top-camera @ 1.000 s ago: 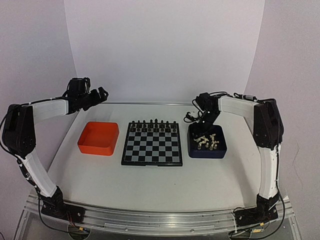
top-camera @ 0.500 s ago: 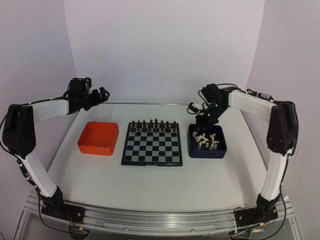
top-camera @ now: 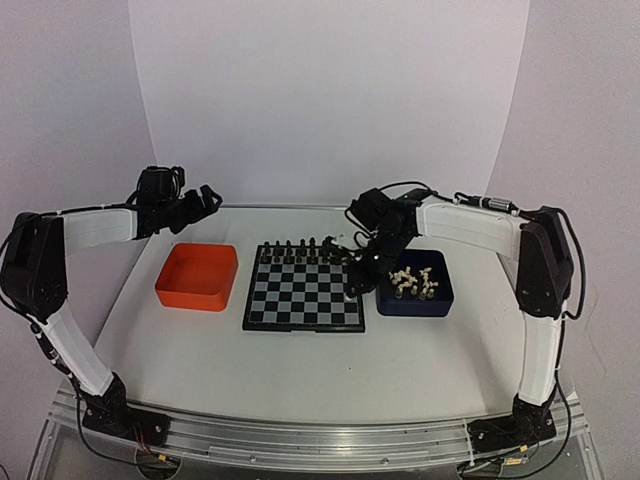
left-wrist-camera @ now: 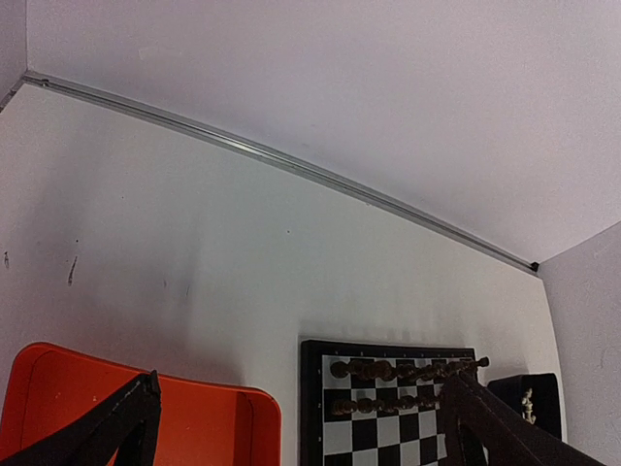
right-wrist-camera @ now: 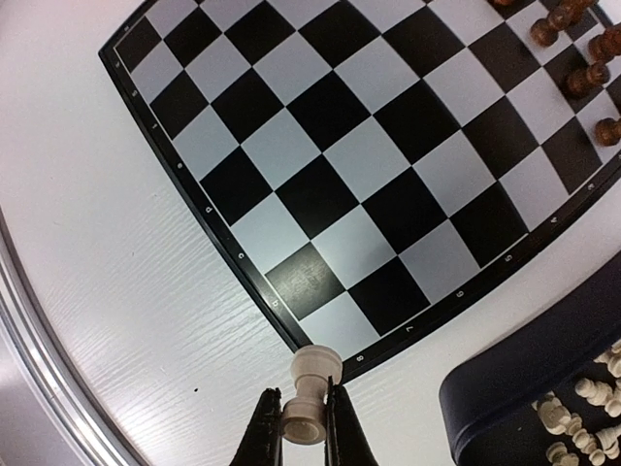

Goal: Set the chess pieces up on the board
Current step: Place the chess piece on the chessboard.

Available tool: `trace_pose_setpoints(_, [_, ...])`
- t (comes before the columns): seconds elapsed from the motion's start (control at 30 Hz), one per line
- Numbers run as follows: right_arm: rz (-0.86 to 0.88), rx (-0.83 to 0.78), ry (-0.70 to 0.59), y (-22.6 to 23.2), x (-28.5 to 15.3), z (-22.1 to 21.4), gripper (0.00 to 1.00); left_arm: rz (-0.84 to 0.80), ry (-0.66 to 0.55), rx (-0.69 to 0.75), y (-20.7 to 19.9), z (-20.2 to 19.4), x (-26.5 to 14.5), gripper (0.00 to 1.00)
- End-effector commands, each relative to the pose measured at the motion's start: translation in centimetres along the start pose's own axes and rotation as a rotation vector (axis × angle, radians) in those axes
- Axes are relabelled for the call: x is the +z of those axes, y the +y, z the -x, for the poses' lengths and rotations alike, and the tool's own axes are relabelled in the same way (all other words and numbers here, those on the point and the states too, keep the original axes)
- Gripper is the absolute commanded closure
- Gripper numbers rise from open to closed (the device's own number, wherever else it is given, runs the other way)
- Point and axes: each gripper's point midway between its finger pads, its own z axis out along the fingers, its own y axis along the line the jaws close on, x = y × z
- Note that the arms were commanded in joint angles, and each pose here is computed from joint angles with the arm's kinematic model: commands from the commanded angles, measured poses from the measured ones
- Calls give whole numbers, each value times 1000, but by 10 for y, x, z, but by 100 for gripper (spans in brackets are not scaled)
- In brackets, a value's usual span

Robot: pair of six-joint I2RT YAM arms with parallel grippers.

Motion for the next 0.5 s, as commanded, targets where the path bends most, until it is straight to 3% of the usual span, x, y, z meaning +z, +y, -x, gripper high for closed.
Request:
trace_pose_setpoints(0.0, [-8, -11, 32, -2, 11, 0, 100, -44, -60, -14, -16, 15, -17, 0])
trace_pose_setpoints(0.47, [-60, -70, 122, -4, 41, -15, 100, -19, -79, -11, -11, 15, -27, 0])
